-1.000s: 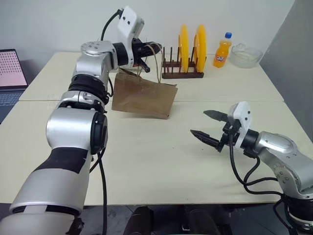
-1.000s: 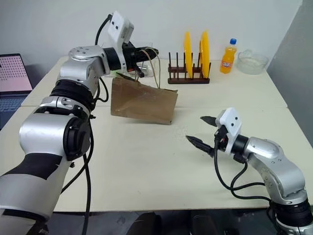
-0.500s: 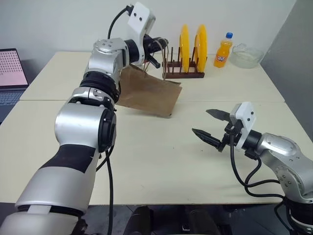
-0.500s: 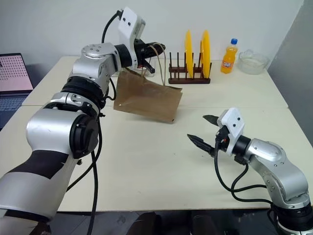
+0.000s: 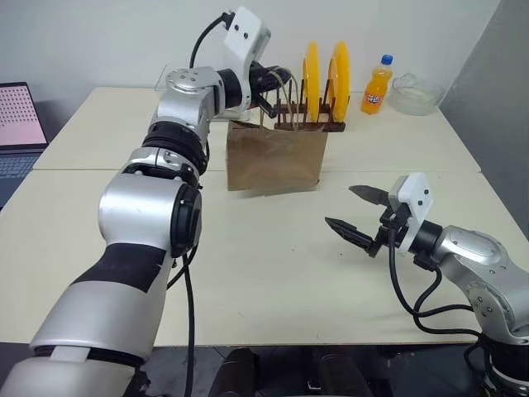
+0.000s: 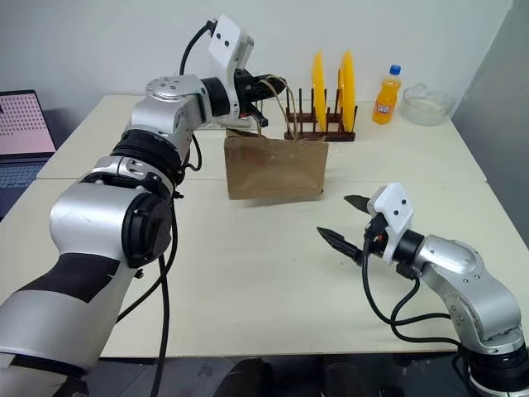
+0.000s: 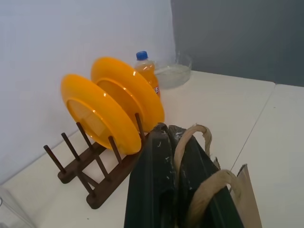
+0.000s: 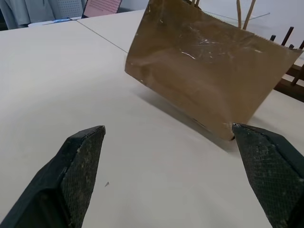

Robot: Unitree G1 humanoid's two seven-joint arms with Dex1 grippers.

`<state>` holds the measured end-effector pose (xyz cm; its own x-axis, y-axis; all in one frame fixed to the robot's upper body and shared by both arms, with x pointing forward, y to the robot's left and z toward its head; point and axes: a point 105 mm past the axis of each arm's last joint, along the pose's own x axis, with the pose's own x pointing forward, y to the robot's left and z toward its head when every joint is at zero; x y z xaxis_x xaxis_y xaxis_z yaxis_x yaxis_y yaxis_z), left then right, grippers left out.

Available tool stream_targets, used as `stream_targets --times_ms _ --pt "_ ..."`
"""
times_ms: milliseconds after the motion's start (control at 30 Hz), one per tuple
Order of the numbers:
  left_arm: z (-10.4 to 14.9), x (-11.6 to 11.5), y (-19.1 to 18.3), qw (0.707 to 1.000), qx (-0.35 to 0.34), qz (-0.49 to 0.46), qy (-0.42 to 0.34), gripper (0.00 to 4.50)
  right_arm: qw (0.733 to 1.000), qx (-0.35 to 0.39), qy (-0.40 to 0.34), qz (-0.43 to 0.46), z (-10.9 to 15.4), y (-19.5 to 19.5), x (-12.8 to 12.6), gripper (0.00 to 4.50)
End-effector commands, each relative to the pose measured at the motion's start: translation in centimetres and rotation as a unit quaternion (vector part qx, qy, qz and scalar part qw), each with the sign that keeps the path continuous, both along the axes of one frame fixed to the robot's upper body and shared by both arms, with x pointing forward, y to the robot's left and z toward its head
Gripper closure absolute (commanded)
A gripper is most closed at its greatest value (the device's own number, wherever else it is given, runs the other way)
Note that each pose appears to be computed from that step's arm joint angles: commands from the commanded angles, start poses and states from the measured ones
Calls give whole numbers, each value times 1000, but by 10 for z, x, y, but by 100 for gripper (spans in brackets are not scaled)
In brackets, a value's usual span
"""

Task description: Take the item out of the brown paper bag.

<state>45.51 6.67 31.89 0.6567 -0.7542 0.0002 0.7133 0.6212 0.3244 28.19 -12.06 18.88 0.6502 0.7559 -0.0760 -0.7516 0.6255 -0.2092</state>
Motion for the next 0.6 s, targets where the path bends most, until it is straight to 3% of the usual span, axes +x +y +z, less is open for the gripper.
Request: stream_targets --times_ms 33,567,600 --pt "16 -4 -1 999 8 -8 -40 448 1000 3 -22 6 11 2 -6 0" --pt "-15 1 23 995 92 14 -37 448 1000 20 -10 15 11 11 -12 0" --pt "-17 2 25 994 102 18 -38 430 1000 21 -10 16 12 12 -12 0"
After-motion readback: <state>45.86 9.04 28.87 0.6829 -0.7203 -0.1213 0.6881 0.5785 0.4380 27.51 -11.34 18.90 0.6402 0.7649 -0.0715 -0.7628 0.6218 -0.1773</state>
